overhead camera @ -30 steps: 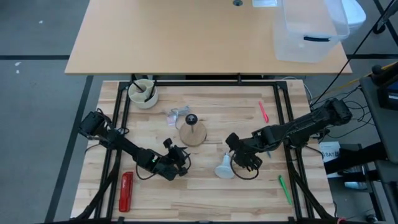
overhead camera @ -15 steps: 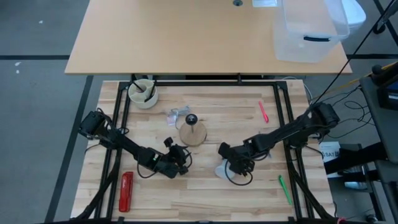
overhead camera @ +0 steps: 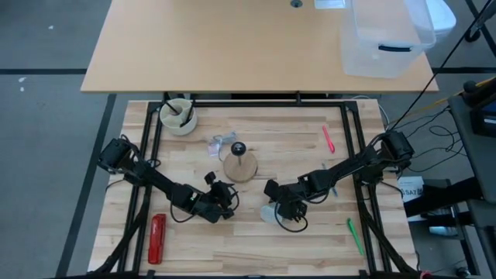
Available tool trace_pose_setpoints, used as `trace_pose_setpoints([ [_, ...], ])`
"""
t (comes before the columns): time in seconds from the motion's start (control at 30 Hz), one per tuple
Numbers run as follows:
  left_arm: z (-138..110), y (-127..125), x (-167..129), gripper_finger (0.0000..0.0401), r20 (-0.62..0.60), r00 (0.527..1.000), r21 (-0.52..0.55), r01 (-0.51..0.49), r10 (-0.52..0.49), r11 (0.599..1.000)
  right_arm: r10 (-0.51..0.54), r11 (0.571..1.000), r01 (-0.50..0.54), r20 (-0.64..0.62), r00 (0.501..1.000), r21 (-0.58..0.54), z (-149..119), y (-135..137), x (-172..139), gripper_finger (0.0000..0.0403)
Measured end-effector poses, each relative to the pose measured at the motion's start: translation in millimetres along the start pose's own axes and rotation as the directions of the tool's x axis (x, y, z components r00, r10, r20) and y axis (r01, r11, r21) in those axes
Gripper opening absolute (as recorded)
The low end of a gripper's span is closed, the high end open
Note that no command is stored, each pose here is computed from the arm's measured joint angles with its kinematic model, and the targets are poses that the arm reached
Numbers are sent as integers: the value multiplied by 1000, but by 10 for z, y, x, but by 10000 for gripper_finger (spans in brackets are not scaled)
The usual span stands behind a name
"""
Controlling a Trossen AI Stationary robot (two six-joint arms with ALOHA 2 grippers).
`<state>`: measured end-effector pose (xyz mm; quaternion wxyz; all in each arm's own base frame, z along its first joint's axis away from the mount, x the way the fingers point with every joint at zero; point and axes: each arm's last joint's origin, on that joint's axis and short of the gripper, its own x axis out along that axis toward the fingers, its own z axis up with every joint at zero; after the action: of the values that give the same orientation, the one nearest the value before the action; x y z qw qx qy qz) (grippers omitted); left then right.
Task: Screw lightbulb
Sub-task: Insert the lightbulb into the desk lamp
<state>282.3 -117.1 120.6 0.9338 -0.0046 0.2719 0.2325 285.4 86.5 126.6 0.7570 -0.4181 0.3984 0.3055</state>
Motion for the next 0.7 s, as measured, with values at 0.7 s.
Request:
trace_pose_setpoints([
  [0.7,-5,-10,-11,154,1,1000,9,4,-4,1000,16,998,-17,29,999,60,37,-19,310,200],
])
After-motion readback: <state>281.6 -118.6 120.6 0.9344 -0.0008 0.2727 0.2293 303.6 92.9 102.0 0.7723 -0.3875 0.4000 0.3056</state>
